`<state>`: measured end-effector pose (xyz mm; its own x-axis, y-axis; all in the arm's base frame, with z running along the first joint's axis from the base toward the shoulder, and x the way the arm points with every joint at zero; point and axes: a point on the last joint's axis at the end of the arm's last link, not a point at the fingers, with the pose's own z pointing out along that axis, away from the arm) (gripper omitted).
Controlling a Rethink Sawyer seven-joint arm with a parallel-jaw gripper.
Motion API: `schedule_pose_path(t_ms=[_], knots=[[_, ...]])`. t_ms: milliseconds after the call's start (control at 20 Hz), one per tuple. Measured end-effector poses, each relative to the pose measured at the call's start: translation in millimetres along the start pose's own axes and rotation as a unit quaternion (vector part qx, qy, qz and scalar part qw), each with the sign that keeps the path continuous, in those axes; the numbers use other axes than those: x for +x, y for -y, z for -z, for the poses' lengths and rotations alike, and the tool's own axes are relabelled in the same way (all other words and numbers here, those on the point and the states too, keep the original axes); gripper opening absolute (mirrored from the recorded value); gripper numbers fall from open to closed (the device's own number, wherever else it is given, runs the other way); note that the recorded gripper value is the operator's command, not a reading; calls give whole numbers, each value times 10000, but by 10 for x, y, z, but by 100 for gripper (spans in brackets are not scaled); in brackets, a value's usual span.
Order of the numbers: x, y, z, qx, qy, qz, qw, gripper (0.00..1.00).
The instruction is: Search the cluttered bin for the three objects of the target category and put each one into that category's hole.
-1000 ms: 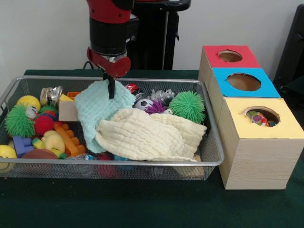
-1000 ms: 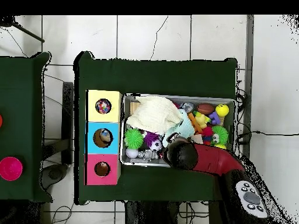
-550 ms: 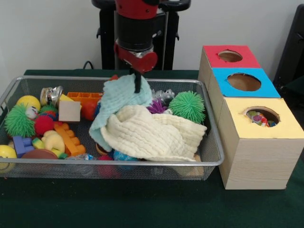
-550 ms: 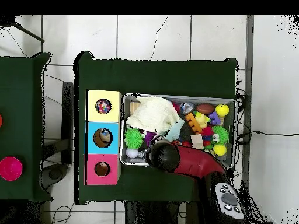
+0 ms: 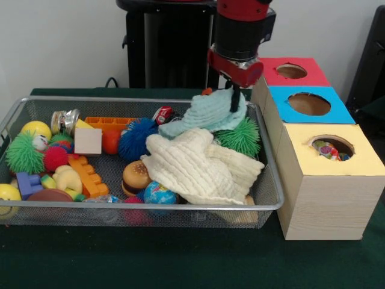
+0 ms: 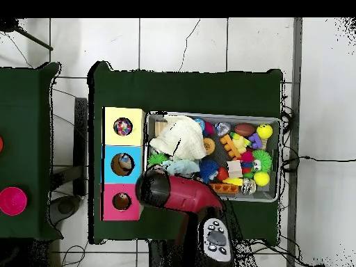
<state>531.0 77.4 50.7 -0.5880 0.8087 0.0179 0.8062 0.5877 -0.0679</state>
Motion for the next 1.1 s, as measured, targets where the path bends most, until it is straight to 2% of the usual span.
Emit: schedule_pose_path(t_ms=[150, 200, 500, 750, 800, 850, 1100], knots=[[96, -64, -22, 1, -58, -57, 10000, 0], [134, -82, -62, 19, -124, -149, 9998, 0], [121, -30, -219, 110, -251, -399, 9988, 0], [-113, 128, -398, 61, -150, -663, 9977, 0], [-277, 226, -481, 5, -59, -832, 9965, 0], [-400, 318, -552, -21, 10, -942, 9955, 100], [-504, 443, -641, 1, 32, -1039, 9946, 100]])
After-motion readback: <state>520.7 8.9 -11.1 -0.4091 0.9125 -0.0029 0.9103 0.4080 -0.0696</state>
